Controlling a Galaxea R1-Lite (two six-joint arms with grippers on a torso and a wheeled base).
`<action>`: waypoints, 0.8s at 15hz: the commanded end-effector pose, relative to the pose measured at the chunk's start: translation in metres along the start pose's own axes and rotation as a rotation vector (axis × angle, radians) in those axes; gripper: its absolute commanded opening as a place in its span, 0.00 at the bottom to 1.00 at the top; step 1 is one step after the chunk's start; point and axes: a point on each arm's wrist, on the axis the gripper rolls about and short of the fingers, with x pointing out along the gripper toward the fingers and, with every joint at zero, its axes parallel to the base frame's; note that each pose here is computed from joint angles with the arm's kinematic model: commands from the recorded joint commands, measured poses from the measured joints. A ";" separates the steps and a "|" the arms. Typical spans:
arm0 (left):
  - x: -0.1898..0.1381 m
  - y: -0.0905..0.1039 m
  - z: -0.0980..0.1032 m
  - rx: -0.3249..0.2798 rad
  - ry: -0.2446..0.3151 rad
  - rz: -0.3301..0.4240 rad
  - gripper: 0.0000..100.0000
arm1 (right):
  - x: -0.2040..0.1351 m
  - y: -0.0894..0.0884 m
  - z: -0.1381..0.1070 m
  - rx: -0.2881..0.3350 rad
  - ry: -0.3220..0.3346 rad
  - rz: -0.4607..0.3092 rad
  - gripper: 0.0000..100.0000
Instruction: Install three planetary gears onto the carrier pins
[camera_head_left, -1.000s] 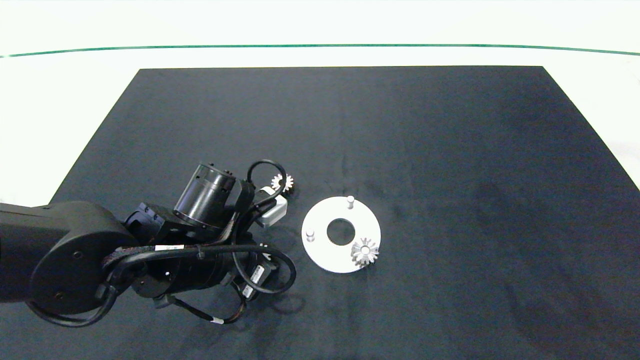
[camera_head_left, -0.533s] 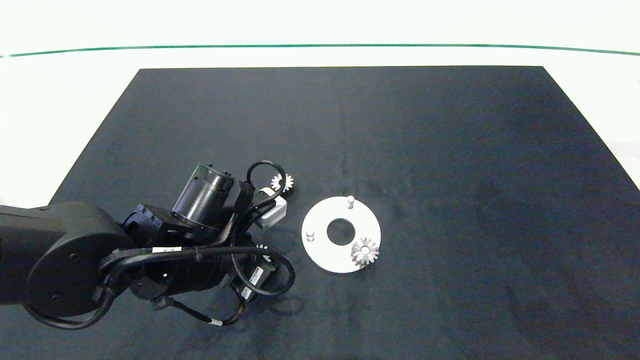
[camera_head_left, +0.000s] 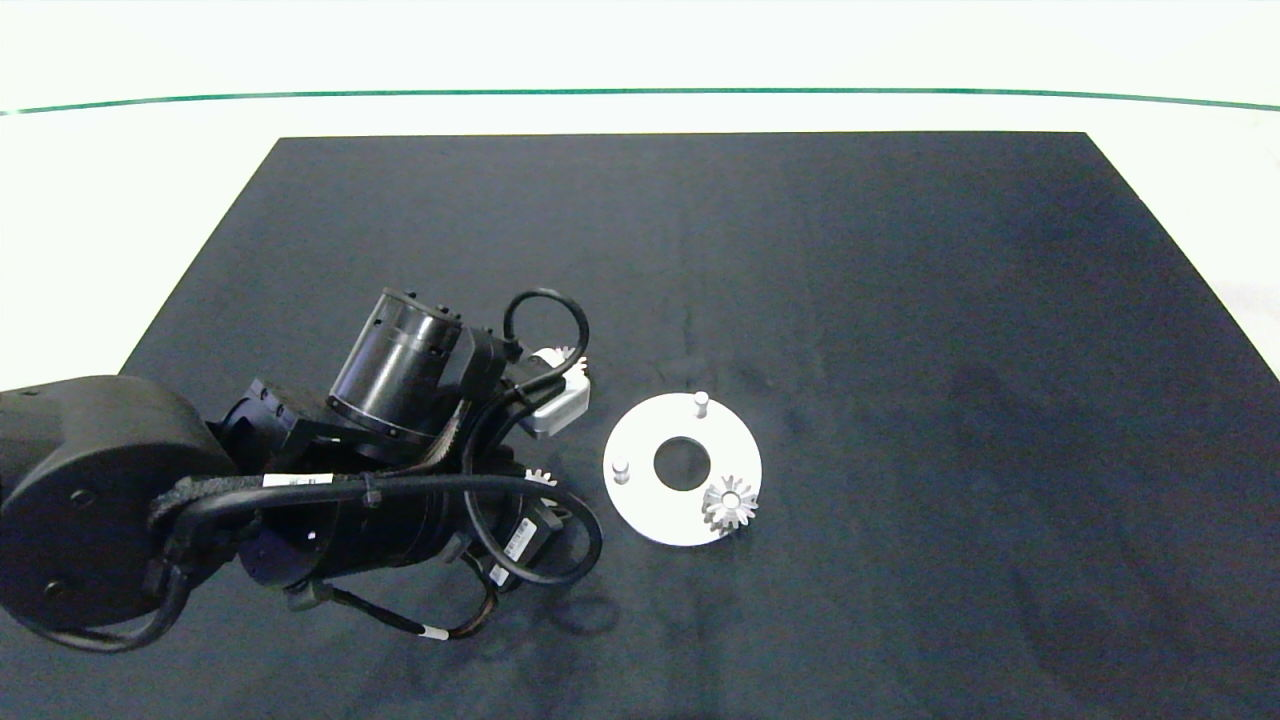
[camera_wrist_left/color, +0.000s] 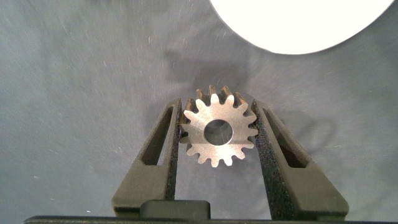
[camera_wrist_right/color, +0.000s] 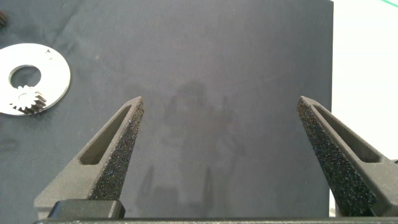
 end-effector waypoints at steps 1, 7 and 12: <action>-0.015 -0.007 0.026 0.029 -0.042 -0.032 0.22 | 0.000 0.000 0.000 -0.002 0.001 -0.001 1.00; -0.003 -0.017 0.057 0.052 -0.076 -0.055 0.22 | 0.000 0.000 -0.001 -0.005 0.007 -0.001 1.00; 0.013 -0.023 0.059 0.064 -0.048 -0.064 0.22 | 0.001 0.001 -0.002 -0.014 0.009 0.000 1.00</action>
